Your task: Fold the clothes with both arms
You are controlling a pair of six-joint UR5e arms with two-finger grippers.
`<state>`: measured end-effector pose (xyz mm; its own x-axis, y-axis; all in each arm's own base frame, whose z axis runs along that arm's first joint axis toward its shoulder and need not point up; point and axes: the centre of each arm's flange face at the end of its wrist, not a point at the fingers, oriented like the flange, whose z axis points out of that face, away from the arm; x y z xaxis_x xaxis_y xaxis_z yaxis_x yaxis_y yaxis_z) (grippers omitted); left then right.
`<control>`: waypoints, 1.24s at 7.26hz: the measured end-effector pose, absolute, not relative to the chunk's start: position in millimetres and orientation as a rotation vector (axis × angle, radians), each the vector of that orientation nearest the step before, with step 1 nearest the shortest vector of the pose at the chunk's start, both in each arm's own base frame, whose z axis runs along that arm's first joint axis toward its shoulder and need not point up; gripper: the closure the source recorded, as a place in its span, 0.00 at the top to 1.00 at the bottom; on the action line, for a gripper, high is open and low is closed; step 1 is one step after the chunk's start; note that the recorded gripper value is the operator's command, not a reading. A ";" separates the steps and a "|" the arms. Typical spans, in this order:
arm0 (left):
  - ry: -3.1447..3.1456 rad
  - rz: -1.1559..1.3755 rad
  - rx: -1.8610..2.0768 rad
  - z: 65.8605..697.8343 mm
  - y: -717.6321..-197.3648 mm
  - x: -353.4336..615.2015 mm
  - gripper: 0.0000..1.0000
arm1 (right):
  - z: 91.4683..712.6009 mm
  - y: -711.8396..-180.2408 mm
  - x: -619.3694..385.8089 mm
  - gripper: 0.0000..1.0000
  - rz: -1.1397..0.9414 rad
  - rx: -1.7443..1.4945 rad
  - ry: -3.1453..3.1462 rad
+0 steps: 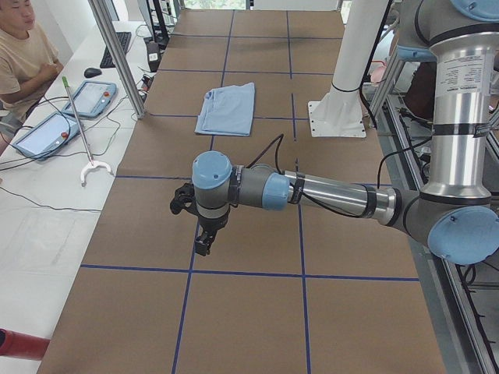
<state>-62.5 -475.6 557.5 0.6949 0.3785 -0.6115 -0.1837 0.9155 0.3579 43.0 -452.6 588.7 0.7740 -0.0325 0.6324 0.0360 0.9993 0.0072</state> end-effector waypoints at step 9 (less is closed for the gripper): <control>0.737 0.341 0.333 541.4 -493.1 -60.3 1.00 | 571.7 -460.6 34.0 1.00 -0.050 0.012 -0.784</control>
